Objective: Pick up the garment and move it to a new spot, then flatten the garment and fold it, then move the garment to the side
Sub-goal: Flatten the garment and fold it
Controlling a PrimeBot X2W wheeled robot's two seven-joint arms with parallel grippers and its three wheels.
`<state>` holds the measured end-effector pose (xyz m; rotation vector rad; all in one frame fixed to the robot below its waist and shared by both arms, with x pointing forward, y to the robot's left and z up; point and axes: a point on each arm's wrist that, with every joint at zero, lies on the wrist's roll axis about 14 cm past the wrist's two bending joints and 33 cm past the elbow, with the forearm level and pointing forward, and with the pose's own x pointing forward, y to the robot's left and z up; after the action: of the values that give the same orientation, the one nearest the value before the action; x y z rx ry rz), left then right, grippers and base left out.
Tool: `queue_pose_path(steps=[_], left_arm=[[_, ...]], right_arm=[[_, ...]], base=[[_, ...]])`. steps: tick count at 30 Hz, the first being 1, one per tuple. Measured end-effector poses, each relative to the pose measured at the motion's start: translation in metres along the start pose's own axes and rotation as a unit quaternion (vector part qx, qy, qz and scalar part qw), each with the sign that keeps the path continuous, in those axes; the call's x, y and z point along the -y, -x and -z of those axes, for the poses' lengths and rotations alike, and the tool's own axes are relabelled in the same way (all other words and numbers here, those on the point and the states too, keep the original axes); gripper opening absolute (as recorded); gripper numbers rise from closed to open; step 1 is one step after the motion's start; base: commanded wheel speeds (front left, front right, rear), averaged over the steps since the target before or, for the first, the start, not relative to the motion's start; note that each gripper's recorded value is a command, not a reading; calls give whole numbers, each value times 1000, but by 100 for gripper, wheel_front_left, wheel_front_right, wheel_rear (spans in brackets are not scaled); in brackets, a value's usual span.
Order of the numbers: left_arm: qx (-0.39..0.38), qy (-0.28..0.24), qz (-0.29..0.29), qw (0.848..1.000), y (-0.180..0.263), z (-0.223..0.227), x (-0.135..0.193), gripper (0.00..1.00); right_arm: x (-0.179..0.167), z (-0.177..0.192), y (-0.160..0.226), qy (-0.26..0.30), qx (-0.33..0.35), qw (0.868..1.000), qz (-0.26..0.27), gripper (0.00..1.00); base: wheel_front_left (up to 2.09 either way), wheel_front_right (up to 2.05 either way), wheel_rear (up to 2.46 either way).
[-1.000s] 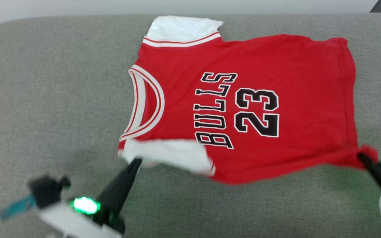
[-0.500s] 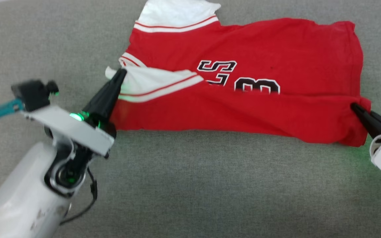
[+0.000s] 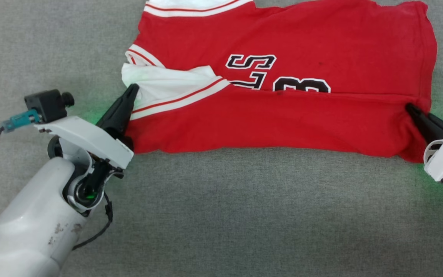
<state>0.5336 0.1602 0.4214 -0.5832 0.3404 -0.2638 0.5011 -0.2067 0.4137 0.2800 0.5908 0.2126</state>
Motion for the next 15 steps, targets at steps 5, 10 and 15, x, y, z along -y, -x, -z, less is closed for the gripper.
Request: queue_pose_path(steps=[5,10,15], left_arm=[[-6,-14,-3,1000,-3,5,-3,0],[-7,-39,-2,999,1,-1,-3,100],[7,-101,11,995,8,-30,2,100]], right_arm=[[2,3,-4,4,-1,1000,2,0],[-1,3,-1,13,7,1000,0,32],[-12,-10,8,14,40,999,-12,100]], base=[[0,0,0],[0,0,0],[0,0,0]])
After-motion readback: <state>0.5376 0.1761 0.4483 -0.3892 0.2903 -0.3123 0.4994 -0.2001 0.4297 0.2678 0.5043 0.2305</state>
